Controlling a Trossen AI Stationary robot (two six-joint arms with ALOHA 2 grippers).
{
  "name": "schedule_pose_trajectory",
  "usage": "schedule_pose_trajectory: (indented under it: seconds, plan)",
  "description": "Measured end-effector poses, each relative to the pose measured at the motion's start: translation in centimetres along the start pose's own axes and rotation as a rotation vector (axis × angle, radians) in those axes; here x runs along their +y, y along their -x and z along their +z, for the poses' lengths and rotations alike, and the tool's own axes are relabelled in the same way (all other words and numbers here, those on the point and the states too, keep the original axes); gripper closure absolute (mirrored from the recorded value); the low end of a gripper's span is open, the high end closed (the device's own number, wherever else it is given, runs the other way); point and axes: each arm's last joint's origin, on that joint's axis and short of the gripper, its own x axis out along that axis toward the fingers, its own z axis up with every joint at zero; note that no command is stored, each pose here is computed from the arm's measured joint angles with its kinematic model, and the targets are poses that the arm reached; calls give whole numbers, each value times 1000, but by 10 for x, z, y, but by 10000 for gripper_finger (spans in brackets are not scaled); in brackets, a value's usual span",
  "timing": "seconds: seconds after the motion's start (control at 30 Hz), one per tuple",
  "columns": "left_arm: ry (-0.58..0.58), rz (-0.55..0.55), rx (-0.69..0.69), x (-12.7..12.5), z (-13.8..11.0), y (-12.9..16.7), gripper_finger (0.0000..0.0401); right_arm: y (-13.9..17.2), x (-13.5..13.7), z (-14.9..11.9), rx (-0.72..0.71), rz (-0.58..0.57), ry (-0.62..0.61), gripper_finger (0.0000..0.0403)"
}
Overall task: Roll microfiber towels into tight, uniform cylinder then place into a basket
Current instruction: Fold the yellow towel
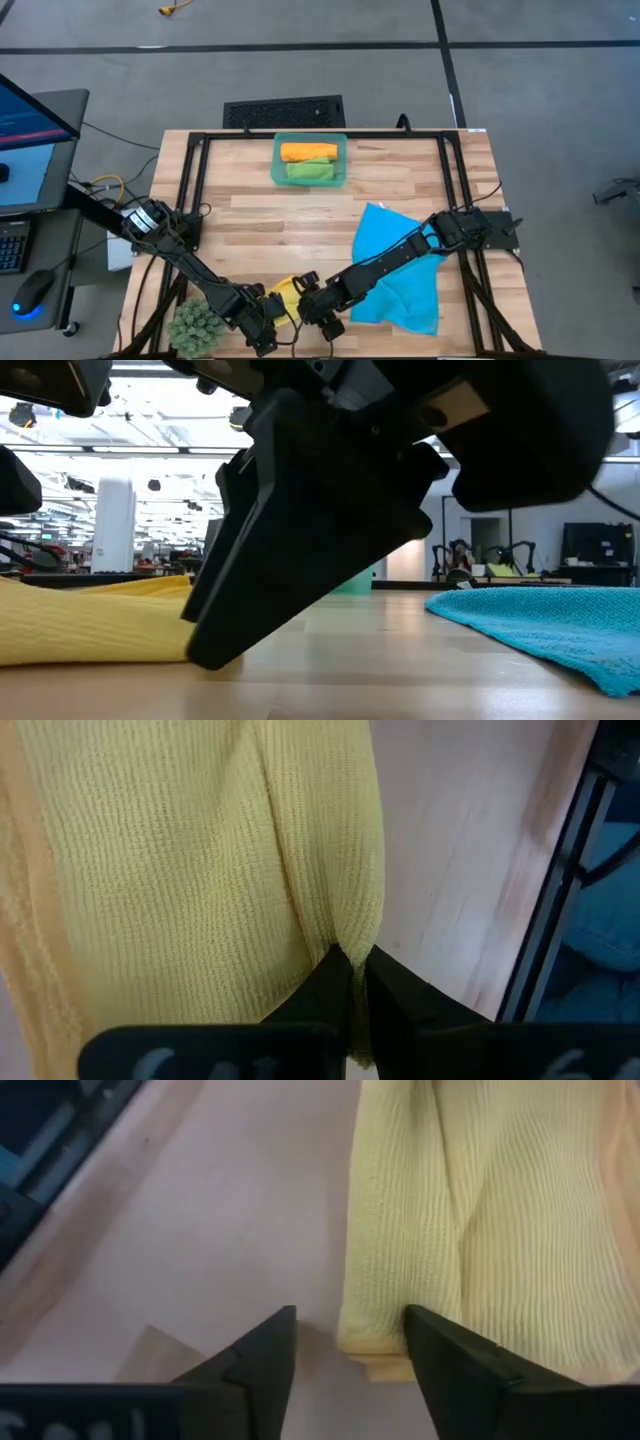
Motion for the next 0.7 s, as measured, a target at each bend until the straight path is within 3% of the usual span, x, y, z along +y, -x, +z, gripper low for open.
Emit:
schedule_pose_trajectory:
  seconds: [0.33,0.7]
  plan:
    - [-5,-2,-4,-1,0,1,390,1,-2,3,10,-76,57,186]
    - [-23,2,-19,-1,0,1,390,-6,-6,-3,-42,-199,6,232]
